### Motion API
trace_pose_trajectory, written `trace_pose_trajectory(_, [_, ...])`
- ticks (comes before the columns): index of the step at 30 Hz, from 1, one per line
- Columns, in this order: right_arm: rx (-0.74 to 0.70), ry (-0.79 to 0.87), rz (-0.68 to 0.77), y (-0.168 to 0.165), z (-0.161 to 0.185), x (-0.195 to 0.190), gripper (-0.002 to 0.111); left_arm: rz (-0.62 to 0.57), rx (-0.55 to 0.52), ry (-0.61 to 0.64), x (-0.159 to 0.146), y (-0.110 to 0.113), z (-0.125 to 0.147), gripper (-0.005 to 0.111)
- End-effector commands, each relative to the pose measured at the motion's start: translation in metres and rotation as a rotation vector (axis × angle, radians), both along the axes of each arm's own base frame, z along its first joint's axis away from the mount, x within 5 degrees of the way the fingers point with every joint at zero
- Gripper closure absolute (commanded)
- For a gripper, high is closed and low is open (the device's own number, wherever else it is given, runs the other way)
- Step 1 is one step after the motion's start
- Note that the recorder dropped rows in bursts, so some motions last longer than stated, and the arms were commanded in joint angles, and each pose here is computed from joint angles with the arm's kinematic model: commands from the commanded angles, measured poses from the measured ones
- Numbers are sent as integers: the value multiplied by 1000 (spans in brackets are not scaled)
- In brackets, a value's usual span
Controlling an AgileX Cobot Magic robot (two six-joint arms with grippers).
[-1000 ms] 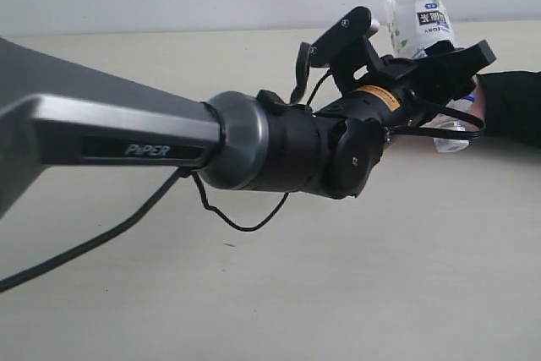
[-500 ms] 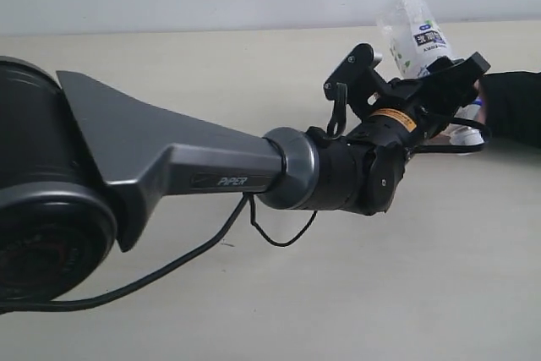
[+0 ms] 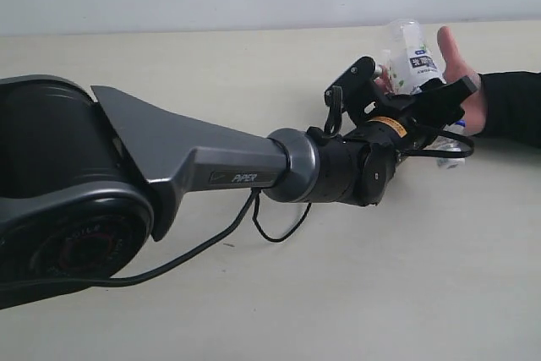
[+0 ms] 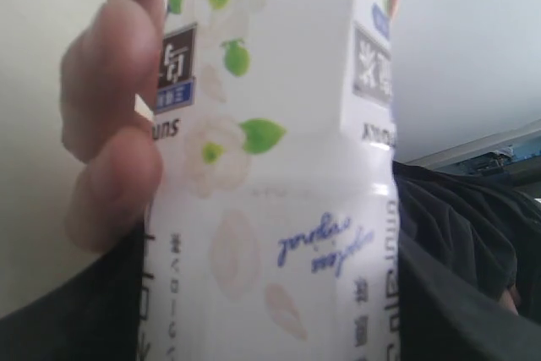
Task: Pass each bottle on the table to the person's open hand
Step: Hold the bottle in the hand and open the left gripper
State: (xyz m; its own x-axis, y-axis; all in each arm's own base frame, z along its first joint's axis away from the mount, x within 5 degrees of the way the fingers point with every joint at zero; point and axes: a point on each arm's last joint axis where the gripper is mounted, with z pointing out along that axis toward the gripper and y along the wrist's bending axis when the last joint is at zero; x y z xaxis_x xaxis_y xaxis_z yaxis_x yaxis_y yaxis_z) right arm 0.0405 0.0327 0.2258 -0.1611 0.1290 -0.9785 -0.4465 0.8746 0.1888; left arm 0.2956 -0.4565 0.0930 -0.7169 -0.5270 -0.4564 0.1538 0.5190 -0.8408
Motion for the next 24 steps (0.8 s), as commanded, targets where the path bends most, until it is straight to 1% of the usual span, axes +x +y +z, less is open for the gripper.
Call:
trace_pose_trajectory(1, [5, -14, -4, -1, 2, 0, 108, -7, 5, -21, 2, 0, 3, 102])
trace_pose_trajectory(2, [5, -14, -4, -1, 2, 0, 108, -7, 5, -21, 2, 0, 3, 94])
trace_pose_trajectory(3, [5, -14, -4, -1, 2, 0, 108, -7, 5, -21, 2, 0, 3, 83])
trace_pose_trajectory(4, [5, -14, -4, -1, 2, 0, 108, -7, 5, -21, 2, 0, 3, 68])
trace_pose_trajectory(6, [5, -14, -4, -1, 2, 0, 108, -7, 5, -21, 2, 0, 3, 32])
trace_pose_trajectory(7, [5, -14, -4, -1, 2, 0, 108, -5, 4, -20, 2, 0, 3, 22])
trace_pose_trajectory(8, [5, -14, -4, -1, 2, 0, 108, 0, 1, -10, 2, 0, 3, 16])
trace_pose_trajectory(10, [5, -14, -4, -1, 2, 0, 108, 3, -1, -7, 2, 0, 3, 11])
trace_pose_trajectory(24, [2, -8, 1, 0, 2, -1, 108, 3, -1, -7, 2, 0, 3, 11])
